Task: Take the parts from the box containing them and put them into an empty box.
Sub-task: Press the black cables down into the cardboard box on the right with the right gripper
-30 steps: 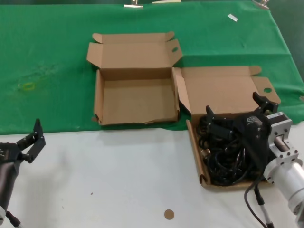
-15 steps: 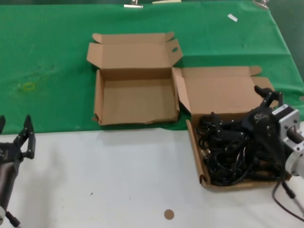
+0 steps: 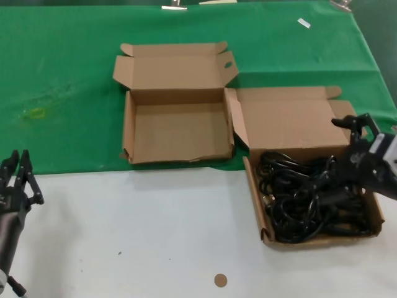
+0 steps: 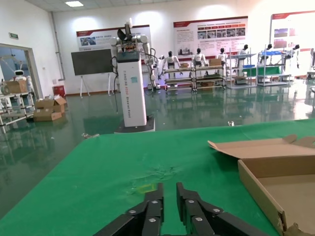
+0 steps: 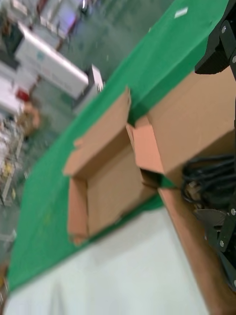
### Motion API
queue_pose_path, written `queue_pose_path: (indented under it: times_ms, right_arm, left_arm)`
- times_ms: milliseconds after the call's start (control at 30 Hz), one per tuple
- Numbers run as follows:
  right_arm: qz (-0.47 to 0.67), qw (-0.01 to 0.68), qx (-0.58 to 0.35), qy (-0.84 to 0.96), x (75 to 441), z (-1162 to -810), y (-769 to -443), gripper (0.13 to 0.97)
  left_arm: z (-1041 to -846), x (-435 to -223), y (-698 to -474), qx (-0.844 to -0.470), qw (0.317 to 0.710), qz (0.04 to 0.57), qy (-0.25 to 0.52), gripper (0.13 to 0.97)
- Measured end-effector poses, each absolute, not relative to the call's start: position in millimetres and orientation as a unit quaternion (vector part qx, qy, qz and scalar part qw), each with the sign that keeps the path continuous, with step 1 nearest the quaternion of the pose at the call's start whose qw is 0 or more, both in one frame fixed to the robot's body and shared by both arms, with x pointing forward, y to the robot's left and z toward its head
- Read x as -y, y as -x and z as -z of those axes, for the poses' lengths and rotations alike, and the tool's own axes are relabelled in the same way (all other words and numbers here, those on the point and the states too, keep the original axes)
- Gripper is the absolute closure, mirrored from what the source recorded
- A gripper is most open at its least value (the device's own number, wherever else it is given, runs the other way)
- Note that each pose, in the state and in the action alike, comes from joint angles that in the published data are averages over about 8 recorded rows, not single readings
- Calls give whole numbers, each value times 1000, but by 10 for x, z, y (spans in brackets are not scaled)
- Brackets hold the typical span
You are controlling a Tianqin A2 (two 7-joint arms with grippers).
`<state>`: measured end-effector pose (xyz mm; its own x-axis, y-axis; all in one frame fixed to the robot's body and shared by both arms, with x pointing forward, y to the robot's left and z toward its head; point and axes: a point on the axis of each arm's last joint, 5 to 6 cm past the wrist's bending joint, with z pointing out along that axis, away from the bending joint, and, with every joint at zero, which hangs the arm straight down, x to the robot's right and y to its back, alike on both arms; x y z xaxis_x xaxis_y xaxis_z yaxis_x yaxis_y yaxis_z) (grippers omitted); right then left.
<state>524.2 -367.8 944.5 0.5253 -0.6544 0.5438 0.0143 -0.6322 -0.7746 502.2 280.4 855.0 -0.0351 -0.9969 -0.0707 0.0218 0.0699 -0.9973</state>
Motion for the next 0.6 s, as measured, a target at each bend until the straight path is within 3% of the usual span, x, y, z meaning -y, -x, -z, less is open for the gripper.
queue_pose_path:
  times_ms: [600]
  right_arm:
    - [327,295,-28,897,4074,-9835,-5327,130]
  left_arm:
    - [-8550,-2804,-5022,-521,513,496,468,951]
